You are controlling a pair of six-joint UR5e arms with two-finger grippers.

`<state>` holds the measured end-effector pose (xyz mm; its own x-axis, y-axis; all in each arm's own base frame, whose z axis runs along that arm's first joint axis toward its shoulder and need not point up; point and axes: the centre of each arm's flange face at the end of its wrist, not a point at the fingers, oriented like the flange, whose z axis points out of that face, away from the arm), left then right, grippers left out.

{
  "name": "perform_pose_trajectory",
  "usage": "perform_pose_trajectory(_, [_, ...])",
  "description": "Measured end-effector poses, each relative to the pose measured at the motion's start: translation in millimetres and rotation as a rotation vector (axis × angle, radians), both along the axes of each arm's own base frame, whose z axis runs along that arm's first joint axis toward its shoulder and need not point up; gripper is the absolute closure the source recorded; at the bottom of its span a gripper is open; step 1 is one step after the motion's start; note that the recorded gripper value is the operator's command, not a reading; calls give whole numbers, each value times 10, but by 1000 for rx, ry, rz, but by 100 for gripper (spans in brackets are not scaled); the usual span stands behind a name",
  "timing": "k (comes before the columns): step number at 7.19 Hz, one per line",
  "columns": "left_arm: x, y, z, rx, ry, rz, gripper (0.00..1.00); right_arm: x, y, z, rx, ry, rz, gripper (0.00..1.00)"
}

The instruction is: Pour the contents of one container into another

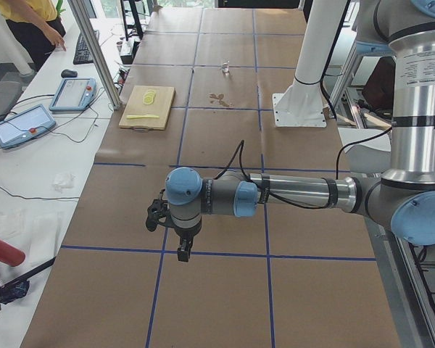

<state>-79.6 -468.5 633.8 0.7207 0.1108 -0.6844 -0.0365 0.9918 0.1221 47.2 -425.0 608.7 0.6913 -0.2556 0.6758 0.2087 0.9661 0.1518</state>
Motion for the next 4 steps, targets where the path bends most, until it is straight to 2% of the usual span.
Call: perform_pose_trajectory(4, [-2,2,-1,0,-2,0,0,-11,-23,-29,30,-16,0,0])
